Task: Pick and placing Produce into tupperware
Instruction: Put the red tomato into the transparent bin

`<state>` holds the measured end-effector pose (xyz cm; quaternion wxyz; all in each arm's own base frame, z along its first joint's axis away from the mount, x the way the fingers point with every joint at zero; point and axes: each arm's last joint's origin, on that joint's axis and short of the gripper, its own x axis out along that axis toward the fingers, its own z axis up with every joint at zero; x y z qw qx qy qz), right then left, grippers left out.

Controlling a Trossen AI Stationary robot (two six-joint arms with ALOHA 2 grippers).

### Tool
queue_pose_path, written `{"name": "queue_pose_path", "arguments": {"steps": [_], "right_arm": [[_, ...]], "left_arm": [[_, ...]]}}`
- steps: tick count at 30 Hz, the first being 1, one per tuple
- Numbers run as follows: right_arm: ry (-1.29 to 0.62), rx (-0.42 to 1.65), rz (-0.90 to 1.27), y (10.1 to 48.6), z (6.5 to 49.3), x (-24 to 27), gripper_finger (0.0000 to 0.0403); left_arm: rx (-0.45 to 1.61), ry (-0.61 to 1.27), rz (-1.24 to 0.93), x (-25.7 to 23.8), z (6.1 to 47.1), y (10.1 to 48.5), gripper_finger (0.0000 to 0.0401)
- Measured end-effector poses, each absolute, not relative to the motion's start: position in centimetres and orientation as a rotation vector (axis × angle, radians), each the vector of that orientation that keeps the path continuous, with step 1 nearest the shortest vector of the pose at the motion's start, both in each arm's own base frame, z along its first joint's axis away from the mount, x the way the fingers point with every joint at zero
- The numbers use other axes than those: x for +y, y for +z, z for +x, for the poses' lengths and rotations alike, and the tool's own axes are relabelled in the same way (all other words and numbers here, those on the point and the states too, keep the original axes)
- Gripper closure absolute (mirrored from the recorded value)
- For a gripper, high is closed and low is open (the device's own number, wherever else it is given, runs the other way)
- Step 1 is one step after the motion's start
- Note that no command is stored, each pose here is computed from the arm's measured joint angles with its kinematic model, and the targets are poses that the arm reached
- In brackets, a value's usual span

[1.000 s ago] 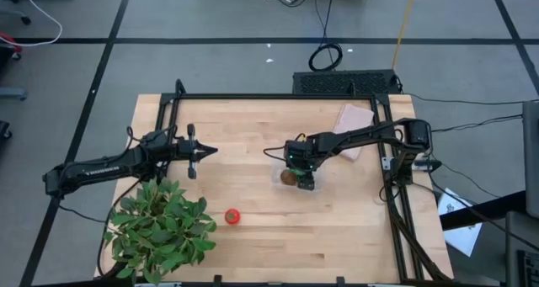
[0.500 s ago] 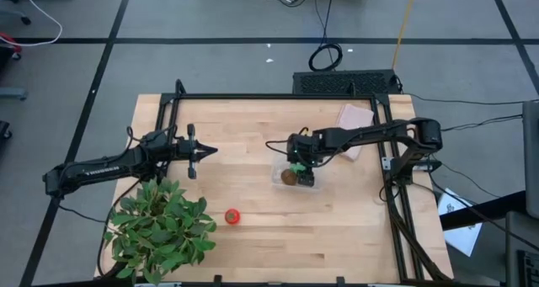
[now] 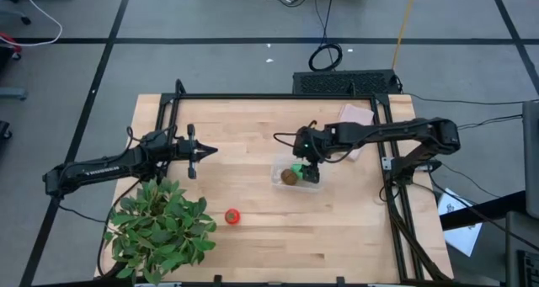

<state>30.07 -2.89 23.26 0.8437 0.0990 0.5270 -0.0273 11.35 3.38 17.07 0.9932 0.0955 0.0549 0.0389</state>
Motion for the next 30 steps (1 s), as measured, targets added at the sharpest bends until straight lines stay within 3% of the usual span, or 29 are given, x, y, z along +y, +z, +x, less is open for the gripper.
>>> {"name": "queue_pose_path", "arguments": {"steps": [8,19,30], "right_arm": [[-0.054,1.171,0.209,23.40,29.67,-2.84,0.0219],[-0.046,1.184,0.197,23.35,29.54,-2.99,0.0388],[0.004,1.199,0.222,23.65,29.45,-2.83,0.0401]], "left_arm": [[0.109,0.078,0.192,3.38,11.36,17.08,0.0384],[0.109,0.078,0.191,3.38,11.35,17.07,0.0384],[0.110,0.078,0.187,3.38,11.36,17.07,0.0384]]}}
